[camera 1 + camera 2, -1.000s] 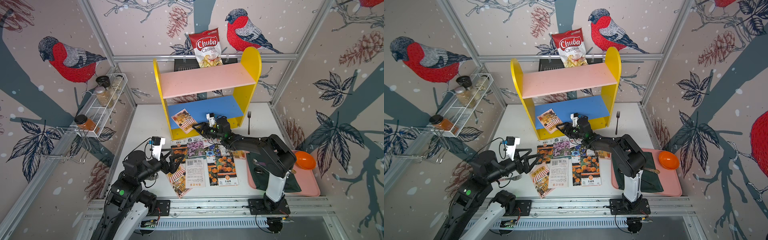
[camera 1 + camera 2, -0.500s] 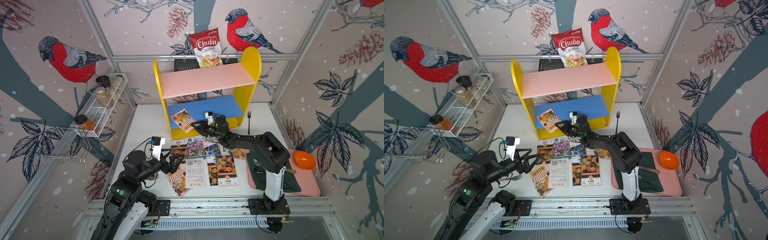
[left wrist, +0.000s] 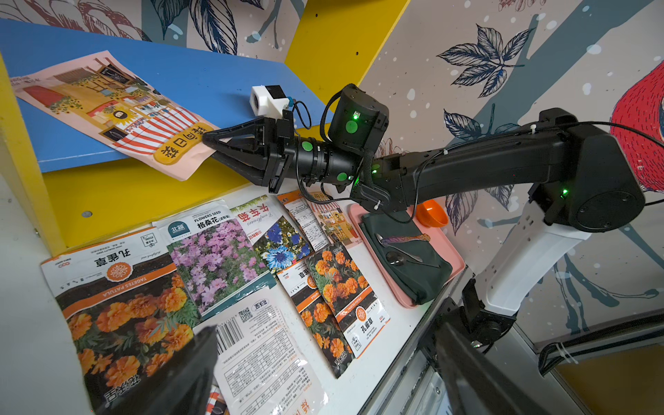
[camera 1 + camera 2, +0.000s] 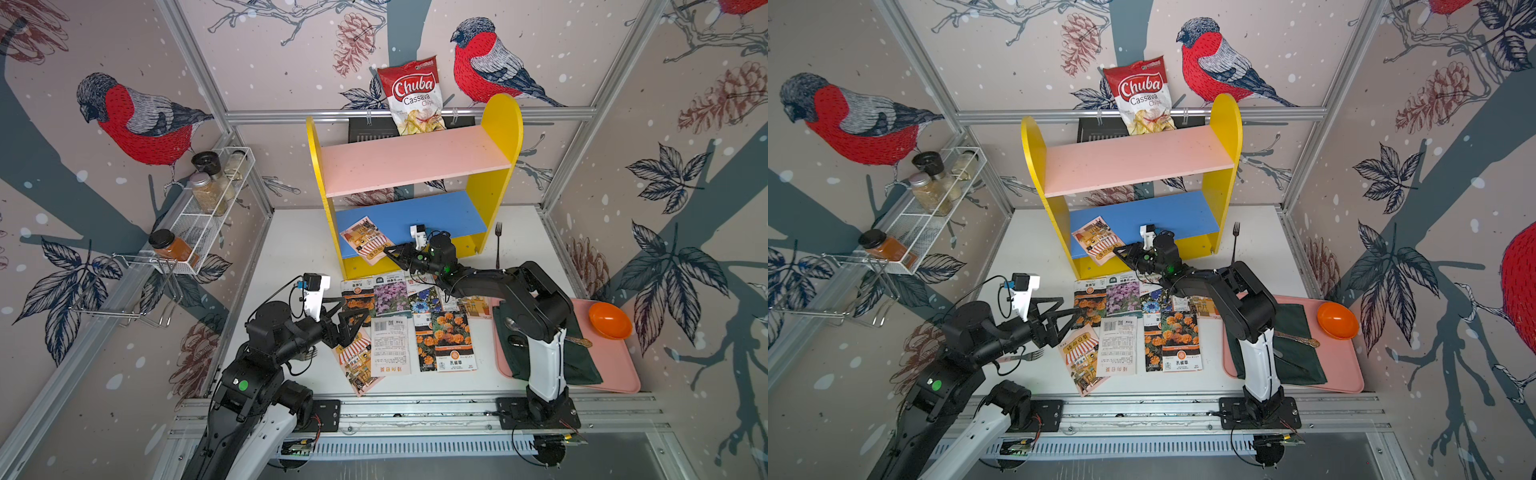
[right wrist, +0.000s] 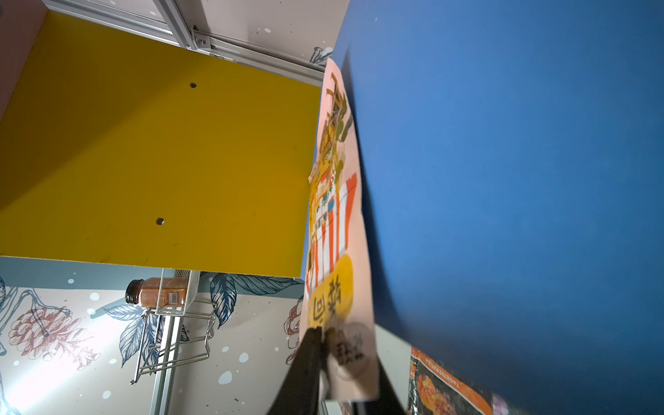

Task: Take the seed bag off the shelf
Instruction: Pick up the seed packet from the shelf.

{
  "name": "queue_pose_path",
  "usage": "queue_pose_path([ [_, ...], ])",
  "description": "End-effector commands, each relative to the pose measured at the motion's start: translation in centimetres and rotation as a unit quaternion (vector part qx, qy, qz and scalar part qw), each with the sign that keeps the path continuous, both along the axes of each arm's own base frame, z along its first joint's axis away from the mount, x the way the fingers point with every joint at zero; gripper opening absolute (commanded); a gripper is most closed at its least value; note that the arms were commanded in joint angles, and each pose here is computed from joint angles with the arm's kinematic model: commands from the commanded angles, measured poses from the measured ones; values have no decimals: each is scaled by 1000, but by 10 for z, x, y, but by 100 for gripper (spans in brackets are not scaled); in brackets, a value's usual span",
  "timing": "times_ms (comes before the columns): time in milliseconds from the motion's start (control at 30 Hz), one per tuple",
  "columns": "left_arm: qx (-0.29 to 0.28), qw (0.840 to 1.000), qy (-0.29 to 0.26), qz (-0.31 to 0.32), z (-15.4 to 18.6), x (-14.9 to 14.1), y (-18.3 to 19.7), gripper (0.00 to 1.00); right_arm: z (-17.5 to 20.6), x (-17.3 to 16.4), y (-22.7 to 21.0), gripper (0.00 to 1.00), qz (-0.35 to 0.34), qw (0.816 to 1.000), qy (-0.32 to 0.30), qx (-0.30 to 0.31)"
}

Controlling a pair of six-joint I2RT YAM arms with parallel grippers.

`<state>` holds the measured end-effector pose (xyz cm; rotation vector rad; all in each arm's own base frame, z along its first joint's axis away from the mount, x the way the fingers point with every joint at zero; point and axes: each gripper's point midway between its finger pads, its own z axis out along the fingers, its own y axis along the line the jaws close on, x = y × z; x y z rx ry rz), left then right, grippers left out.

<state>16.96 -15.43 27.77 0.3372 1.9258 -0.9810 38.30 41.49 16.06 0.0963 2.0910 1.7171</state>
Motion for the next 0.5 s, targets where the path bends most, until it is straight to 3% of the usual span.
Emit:
queue_pose_path([
  [0,-5,1000,-7,6,5,2,1,95,12,1,2,12,7,1000,-17,20],
  [133,-13,1000,-7,11,7,3,1,95,12,2,1,1,6,1000,-17,22],
  [467,-90,994,-6,68,21,12,12,95,36,-8,-14,0,4,998,-44,43],
])
